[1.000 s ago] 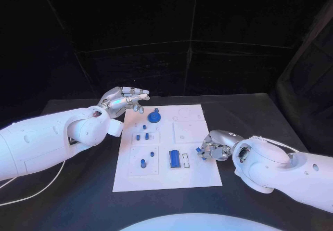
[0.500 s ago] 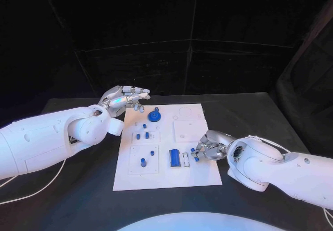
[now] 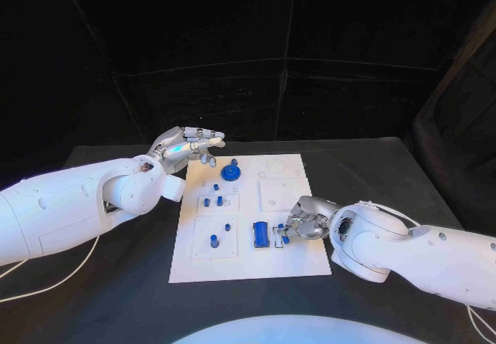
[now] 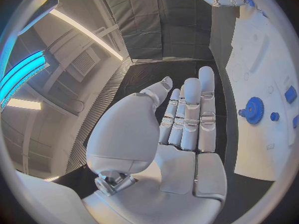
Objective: Assemble the parts on the task board
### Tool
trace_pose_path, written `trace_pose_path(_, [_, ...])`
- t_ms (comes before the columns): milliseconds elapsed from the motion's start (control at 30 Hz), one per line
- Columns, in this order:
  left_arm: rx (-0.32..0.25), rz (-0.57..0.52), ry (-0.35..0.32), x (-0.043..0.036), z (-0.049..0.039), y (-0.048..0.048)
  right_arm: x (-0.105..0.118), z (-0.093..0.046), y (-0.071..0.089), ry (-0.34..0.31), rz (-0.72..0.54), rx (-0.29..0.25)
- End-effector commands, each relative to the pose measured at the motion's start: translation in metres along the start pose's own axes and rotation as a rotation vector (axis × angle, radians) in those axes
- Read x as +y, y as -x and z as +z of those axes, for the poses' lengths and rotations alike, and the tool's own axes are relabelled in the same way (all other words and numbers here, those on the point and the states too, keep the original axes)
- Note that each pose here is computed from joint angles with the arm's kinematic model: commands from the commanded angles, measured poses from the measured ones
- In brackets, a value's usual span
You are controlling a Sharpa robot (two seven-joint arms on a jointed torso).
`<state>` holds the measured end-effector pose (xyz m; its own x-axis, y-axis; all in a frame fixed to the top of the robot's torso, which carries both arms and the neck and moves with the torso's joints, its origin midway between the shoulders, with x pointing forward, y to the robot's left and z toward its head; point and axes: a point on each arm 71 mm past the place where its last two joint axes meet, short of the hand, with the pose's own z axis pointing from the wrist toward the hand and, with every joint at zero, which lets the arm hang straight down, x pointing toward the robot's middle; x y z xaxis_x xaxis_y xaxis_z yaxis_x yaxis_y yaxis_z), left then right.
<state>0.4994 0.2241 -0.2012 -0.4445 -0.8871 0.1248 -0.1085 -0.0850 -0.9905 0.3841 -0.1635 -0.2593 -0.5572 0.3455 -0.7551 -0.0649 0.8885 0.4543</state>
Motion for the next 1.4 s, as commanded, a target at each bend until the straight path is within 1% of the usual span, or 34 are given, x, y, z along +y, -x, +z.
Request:
trace_pose_path(33, [0.013,-0.008,-0.004,-0.0012,0.0003,-0.0016,0.0029,0.0009,-0.0007,0.006,-0.035,0.004])
trace_pose_path(367, [0.015,-0.008,-0.003,-0.0011,0.0005,-0.0019,0.0076,0.0043,-0.0056,0.012,-0.078,0.045])
trace_pose_path(600, [0.015,-0.008,-0.004,-0.0011,0.0006,-0.0020,0.0088,0.0056,-0.0062,0.014,-0.092,0.046])
trace_pose_path(733, [0.015,-0.008,-0.004,-0.0011,0.0006,-0.0019,0.0088,0.0061,-0.0057,0.015,-0.102,0.039])
trace_pose_path(1000, [0.015,-0.008,-0.003,-0.0011,0.0005,-0.0018,0.0107,0.0070,-0.0031,0.028,-0.126,-0.003])
trace_pose_path(1400, [0.015,-0.008,-0.002,-0.0010,0.0006,-0.0018,0.0109,0.0075,-0.0016,0.035,-0.137,-0.025])
